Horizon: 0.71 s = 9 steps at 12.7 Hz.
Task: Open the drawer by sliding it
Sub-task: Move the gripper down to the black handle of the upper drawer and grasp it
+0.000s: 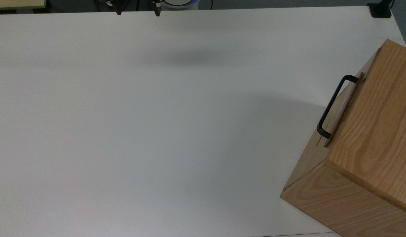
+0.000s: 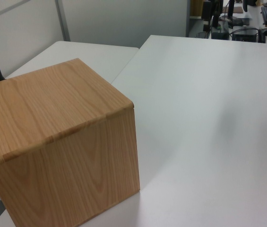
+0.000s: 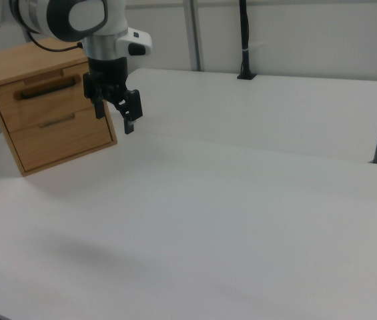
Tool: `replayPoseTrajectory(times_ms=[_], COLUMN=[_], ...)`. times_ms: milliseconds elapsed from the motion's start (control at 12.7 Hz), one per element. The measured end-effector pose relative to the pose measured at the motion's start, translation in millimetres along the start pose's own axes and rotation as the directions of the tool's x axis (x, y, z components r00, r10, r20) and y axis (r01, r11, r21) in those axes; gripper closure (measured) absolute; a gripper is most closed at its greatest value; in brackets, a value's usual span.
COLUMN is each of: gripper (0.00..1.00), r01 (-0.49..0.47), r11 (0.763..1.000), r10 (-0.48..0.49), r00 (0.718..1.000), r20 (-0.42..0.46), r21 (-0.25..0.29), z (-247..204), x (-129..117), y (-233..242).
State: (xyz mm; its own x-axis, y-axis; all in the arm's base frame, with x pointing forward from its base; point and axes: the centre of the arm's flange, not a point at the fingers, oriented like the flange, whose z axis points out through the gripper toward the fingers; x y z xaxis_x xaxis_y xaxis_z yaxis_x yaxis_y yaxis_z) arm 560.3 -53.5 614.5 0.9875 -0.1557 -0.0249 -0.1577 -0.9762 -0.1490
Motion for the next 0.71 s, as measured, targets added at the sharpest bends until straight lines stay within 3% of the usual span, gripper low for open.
replayPoseTrajectory(times_ms=[158,395,711], gripper=[0.00,0.00,0.10], r01=[-0.106,-0.282,-0.317], r11=[0.992,0.943,0.889], r10=[0.105,0.285,0.349], r00=[0.994,0.959,0.937], r20=[0.020,0.010,-0.039], r21=[0.063,0.178,0.329], z=[6.8,14.4,14.8], x=[2.5,16.0,24.9], y=[-14.5,-49.1,-113.4])
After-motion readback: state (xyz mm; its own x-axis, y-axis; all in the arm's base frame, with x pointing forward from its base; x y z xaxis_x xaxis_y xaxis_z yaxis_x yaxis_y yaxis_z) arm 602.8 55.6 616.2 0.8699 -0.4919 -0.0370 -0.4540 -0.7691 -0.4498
